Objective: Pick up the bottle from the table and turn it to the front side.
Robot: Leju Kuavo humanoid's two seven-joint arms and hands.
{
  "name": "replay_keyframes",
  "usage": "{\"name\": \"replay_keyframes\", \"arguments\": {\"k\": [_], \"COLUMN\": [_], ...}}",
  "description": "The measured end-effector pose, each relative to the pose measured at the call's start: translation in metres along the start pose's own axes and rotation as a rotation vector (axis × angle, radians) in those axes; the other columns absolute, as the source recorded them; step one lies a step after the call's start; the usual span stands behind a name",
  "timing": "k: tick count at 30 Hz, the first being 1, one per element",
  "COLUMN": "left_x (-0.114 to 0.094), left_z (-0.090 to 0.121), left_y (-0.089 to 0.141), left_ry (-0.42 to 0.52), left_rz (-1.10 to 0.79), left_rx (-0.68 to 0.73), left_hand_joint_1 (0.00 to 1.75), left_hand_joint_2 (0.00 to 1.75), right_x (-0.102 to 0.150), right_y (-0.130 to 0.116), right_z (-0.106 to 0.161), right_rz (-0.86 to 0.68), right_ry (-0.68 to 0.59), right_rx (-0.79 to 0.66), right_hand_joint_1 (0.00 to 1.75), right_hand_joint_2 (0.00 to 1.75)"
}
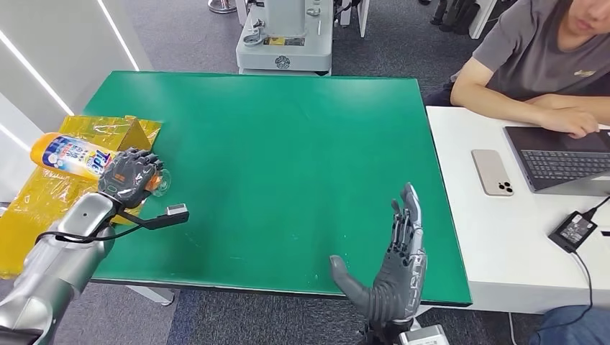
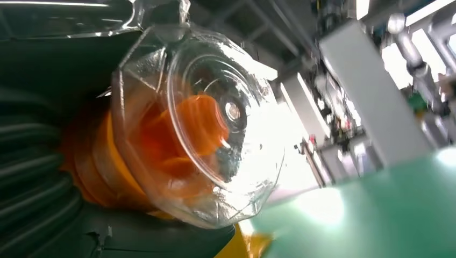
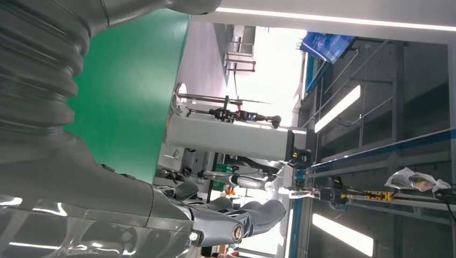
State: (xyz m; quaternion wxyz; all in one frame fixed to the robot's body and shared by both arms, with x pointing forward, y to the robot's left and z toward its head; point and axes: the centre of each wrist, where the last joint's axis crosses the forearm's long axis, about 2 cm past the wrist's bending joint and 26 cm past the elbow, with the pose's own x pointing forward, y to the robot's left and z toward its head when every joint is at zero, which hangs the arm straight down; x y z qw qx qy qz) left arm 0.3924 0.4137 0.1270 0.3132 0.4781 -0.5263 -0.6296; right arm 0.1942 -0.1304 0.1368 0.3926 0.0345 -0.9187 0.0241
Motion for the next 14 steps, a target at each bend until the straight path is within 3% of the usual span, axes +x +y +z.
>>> {"name": "replay_keyframes", "arguments": {"k": [7,14], "left_x": [0.018,0.030], "left_z": [-0.008,-0.004], "left_y": [-0.015,-0.027], "left_ry": [0.064,0.103], "left_rz": [0.066,0.096], "left_rx": [-0.166,-0.228], "left_hand_joint_1": [1.75,1.75], "left_hand_joint_2": [1.75,1.75], "right_x": [0.001,0.002], "right_y": [0.000,0.000], "right_z": [-0.002,-0.004], "right_rz": [0.034,0.045], "right_ry": [-0.010,-0.016], "right_rx": [-0.021,-0.034], "right_hand_joint_1": [0.00,0.00], "right_hand_joint_2": [1.75,1.75]}}
